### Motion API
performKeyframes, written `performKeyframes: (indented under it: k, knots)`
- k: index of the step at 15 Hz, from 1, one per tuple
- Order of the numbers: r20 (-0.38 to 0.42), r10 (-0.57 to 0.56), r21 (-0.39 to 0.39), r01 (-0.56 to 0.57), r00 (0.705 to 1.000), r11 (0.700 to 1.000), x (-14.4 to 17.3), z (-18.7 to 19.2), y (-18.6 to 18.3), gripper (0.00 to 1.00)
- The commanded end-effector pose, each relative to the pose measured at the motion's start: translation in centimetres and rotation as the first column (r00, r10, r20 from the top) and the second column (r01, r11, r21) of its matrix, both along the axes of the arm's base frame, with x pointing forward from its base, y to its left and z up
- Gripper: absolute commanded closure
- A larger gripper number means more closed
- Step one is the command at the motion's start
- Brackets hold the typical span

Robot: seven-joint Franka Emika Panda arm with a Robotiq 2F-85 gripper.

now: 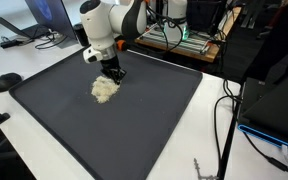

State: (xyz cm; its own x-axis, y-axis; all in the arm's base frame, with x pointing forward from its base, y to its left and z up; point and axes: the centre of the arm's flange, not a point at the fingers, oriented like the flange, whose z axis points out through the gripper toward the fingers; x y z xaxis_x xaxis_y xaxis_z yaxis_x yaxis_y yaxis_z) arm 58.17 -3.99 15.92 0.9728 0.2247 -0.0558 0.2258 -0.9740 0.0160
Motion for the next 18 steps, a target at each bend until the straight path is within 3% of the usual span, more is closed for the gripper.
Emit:
performKeyframes:
  k: [1, 10, 11, 13, 18]
  knots:
    - [-0.014, 0.012, 0.008, -0.012, 1.000, 1.000, 0.0, 0.0, -0.1, 0.99]
    - [-0.006, 0.011, -0.002, -0.012, 1.000, 1.000, -0.1, 0.1, -0.1, 0.99]
    - [-0.003, 0.010, -0.016, -0.010, 1.000, 1.000, -0.2, 0.3, -0.2, 0.71]
    - [0.014, 0.013, -0.030, -0.012, 1.000, 0.999, -0.3, 1.0, -0.3, 0.63]
    - [0.020, 0.022, -0.032, -0.021, 1.000, 0.999, -0.7, 3.6, -0.1, 0.29]
